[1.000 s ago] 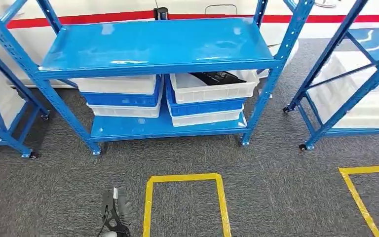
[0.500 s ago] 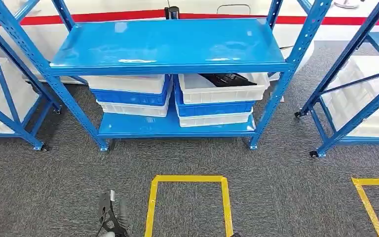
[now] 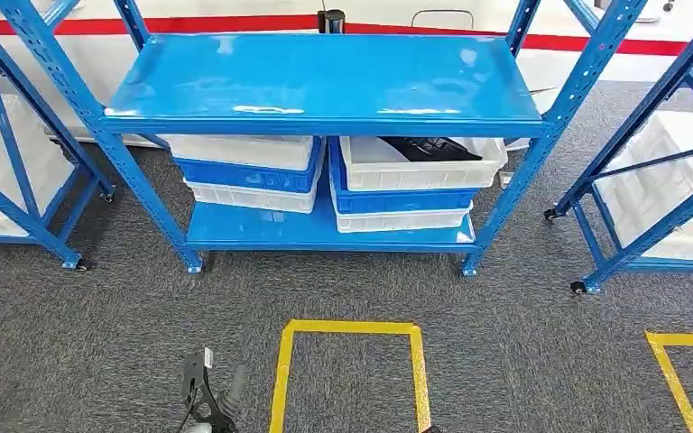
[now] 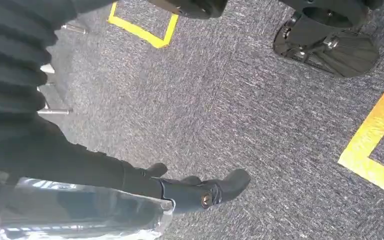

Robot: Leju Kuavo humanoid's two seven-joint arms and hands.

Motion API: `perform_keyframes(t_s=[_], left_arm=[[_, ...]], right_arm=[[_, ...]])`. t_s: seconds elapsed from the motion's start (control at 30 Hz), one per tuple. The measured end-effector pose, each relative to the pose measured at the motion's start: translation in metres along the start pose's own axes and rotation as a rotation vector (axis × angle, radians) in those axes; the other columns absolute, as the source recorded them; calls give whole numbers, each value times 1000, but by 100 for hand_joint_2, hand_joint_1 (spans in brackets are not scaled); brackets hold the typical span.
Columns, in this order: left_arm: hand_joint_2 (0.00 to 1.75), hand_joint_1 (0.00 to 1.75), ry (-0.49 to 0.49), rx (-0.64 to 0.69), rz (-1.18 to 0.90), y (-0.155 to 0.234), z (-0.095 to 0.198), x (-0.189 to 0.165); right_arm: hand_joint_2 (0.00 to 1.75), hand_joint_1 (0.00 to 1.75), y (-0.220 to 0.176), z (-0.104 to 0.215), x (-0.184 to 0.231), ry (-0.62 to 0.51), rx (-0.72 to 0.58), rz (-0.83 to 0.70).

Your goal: Take the parts from the cabinet and place them on the table.

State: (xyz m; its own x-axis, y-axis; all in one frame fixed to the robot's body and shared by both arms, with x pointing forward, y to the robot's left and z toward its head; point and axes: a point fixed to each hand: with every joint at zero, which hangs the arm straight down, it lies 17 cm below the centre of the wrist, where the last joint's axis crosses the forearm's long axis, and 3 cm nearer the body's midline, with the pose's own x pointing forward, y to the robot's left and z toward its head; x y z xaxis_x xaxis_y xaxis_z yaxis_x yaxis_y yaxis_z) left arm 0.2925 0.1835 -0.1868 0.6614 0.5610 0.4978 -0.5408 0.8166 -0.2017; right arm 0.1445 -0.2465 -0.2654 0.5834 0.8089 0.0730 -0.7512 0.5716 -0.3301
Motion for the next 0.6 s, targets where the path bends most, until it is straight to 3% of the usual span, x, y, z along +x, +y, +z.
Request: perform_keyframes(t_s=[0.2, 0.6], left_arm=[[175, 0, 16, 9, -5, 4, 0, -4], [175, 0, 55, -5, -200, 59, 2, -47]], right_arm=[[175, 0, 2, 0, -6, 28, 7, -21], [175, 0, 42, 5, -36, 64, 107, -332]])
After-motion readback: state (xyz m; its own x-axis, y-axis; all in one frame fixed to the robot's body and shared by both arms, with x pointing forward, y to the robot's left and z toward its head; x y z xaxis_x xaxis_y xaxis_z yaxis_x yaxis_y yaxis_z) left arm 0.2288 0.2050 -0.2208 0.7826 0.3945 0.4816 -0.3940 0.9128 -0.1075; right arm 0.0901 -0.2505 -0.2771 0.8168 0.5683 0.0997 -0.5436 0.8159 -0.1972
